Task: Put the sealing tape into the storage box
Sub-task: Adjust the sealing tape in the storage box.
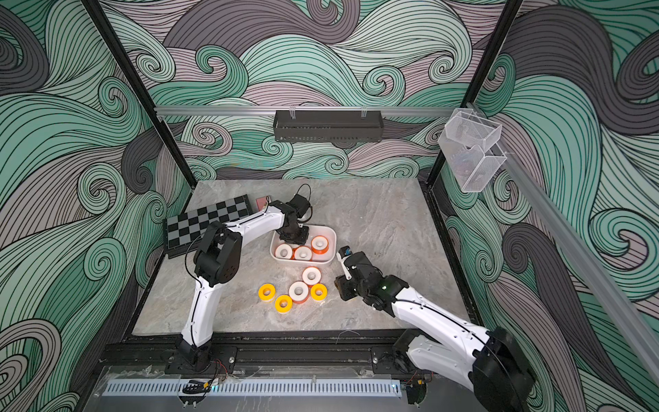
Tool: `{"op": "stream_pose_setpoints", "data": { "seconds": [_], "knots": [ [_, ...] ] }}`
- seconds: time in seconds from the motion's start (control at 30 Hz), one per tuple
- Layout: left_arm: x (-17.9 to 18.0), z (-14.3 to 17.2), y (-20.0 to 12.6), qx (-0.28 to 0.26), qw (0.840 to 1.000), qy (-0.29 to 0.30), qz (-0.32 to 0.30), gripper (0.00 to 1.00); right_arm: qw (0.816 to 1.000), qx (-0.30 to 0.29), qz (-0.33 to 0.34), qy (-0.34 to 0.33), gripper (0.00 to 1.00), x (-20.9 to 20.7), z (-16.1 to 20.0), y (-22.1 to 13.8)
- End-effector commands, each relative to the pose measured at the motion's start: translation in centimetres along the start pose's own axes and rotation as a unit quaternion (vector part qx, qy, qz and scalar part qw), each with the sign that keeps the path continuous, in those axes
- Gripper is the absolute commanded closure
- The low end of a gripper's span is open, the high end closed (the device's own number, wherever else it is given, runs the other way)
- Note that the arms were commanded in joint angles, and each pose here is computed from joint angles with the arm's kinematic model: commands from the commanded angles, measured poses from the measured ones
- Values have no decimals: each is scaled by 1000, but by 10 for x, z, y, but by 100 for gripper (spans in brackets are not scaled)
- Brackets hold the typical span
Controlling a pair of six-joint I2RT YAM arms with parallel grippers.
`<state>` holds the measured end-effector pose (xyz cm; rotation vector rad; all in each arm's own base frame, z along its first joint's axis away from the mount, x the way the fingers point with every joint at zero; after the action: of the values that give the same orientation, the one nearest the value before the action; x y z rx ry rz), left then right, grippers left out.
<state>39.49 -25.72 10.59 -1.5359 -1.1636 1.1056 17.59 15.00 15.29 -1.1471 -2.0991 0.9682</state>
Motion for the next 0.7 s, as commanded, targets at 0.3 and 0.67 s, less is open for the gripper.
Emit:
{"op": "stream_pose_setpoints", "data": {
  "seconds": [0.3,0.67],
  "knots": [
    [-22,1,-25,-42,991,71,101,72,1000,4,-7,3,51,1,2,3],
    [-24,3,-23,-40,993,83,77,70,1000,2,-7,4,51,1,2,2]
  ]
}}
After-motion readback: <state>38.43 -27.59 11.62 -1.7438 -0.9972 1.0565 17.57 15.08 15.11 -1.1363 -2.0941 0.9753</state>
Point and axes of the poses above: each gripper's point midway between its finger pads, its own y axis out along the fingers, its own x axis along the line the jaws close on, z = x × y, the point moved 8 cm from there along -y, back along the fingers, and after that the axes turned 5 degrees about -y, right-handed, at the moved point
